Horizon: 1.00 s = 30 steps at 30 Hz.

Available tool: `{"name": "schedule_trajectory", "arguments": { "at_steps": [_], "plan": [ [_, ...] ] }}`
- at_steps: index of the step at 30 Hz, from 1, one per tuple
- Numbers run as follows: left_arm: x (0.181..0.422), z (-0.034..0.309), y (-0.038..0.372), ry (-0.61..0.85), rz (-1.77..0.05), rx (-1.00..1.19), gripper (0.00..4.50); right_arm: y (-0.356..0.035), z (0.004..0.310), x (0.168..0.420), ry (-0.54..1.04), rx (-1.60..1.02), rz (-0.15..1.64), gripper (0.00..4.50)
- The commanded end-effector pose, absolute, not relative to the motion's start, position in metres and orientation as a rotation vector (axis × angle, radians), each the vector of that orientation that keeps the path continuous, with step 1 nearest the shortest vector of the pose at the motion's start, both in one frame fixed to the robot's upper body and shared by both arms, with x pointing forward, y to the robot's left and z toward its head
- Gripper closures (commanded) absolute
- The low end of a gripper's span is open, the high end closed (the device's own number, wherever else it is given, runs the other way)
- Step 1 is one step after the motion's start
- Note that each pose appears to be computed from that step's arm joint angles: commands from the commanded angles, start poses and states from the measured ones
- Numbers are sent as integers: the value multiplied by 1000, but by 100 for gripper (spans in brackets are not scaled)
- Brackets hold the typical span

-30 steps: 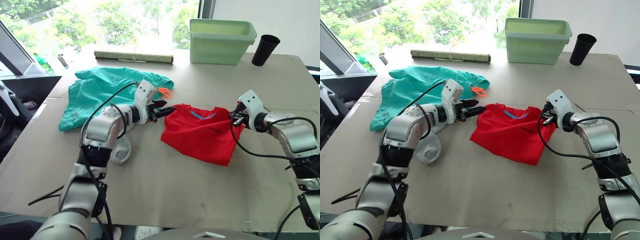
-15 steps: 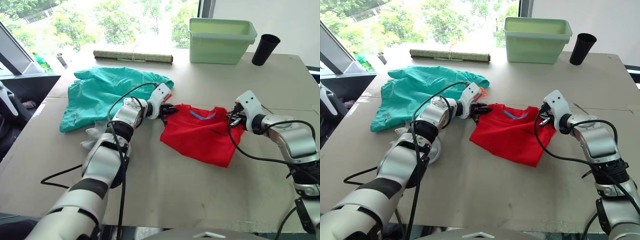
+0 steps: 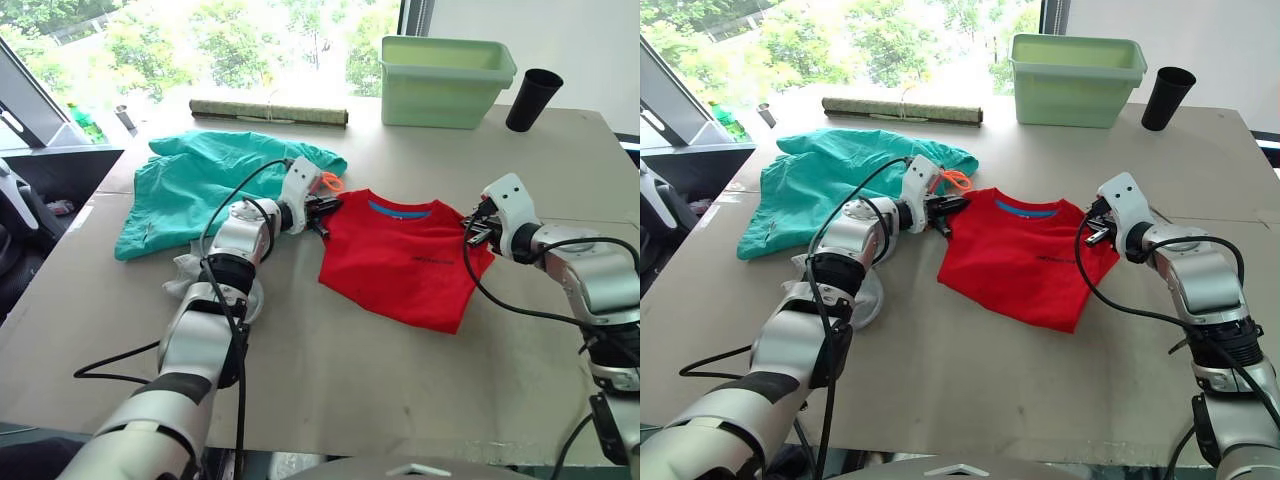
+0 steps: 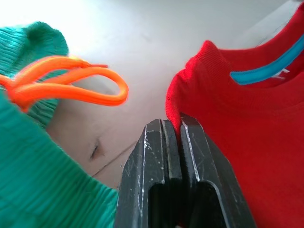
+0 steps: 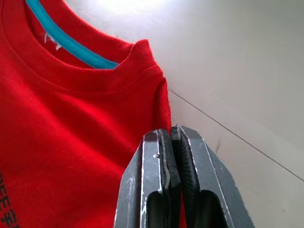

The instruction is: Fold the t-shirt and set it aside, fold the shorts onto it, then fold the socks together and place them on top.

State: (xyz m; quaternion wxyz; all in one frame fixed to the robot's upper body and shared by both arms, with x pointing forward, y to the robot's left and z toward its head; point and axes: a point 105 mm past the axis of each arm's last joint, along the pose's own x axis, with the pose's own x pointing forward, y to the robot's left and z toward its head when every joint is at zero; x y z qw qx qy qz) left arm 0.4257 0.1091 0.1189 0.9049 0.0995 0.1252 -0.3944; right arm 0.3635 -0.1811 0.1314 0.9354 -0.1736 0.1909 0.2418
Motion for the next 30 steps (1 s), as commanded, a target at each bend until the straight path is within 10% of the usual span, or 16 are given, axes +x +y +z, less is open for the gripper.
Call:
{"name": "schedule_trajectory", "arguments": {
  "at_steps": [1,5,11,20,26,30],
  "plan": [
    [417,144,116,185,-844,111,354,-183,152,359,291,-424,508,366],
    [374,175,114,131,-1021,-97,177,-166,175,333,144,-367,603,221],
    [321,162,89,190,-1099,-163,177,-133,167,300,41,-243,613,221],
    [316,63,116,337,-655,-24,177,-126,66,286,207,-210,283,221],
    [303,57,127,347,-638,-69,177,-138,62,274,210,-161,278,221],
    [298,107,119,182,-811,-199,122,-138,112,268,134,-35,343,72]
  ]
}}
